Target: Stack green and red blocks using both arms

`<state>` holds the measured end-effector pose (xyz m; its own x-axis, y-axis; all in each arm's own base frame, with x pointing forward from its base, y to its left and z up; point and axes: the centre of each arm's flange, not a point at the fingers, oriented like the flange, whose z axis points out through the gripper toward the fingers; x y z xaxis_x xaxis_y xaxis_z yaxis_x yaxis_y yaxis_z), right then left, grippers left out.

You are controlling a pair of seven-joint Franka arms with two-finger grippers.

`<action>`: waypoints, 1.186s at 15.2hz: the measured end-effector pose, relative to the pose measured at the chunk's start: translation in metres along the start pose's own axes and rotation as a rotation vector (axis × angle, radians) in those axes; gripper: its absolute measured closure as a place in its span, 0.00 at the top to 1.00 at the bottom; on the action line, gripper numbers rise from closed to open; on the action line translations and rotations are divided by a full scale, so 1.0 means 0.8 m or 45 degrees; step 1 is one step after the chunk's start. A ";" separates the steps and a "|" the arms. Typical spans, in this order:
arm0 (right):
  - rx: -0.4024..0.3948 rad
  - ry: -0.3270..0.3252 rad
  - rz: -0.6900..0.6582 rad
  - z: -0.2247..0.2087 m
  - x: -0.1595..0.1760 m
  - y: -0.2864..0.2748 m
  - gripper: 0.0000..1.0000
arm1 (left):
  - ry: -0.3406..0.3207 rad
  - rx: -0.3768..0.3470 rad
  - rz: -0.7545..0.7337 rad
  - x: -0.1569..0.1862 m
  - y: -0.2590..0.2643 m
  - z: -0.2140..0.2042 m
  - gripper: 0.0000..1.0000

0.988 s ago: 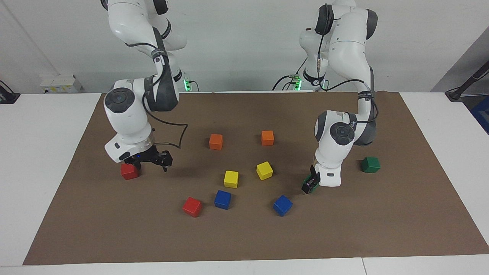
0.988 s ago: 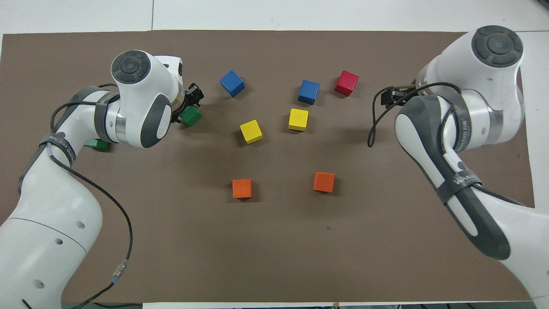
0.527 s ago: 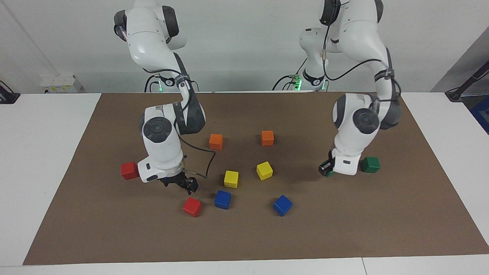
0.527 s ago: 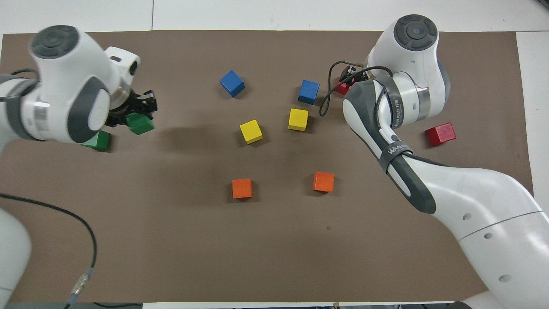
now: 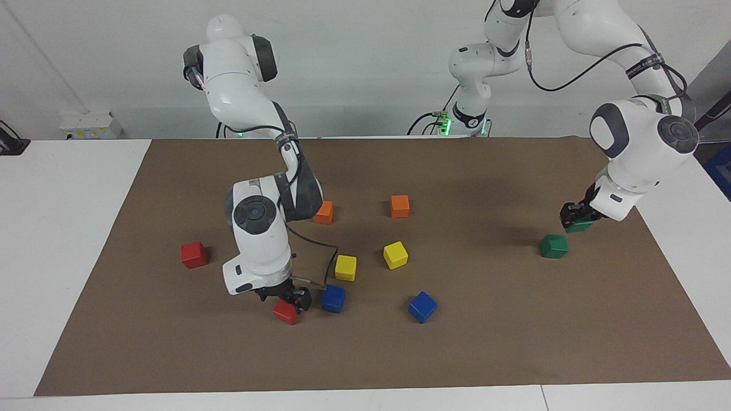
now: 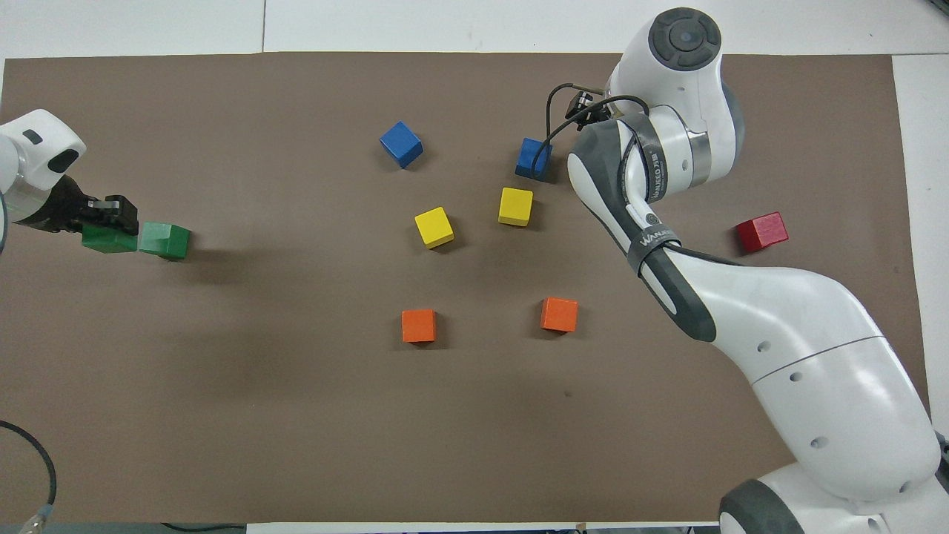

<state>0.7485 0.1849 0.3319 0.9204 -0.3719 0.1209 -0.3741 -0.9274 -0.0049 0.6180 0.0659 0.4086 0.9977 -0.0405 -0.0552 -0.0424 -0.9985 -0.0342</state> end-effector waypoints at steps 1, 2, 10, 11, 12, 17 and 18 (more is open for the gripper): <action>0.006 0.008 -0.001 0.007 0.001 -0.001 1.00 | 0.011 0.000 0.019 0.001 -0.002 0.016 0.55; 0.017 0.023 0.000 0.013 0.003 -0.002 1.00 | 0.014 -0.001 0.031 0.002 -0.001 0.027 0.55; 0.034 0.035 0.047 0.047 -0.003 0.001 0.55 | 0.036 -0.002 0.092 0.008 0.005 0.040 0.55; 0.034 0.035 0.048 0.047 -0.003 0.001 0.55 | 0.038 -0.006 0.092 0.009 0.006 0.042 0.55; 0.034 0.035 0.048 0.047 -0.003 0.001 0.55 | 0.042 -0.014 0.090 0.011 0.007 0.044 0.55; -0.029 -0.028 -0.152 0.018 0.001 0.021 0.55 | 0.039 -0.023 0.092 0.013 0.010 0.055 0.55; -0.048 -0.055 -0.211 -0.002 0.005 0.040 0.55 | 0.040 -0.023 0.093 0.012 0.011 0.058 0.55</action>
<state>0.7405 0.1540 0.3337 0.9736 -0.2160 0.0741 -0.2199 -0.9743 0.0492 0.6251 0.0588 0.3616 0.9931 -0.1144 -0.0254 -0.1147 -0.9933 -0.0130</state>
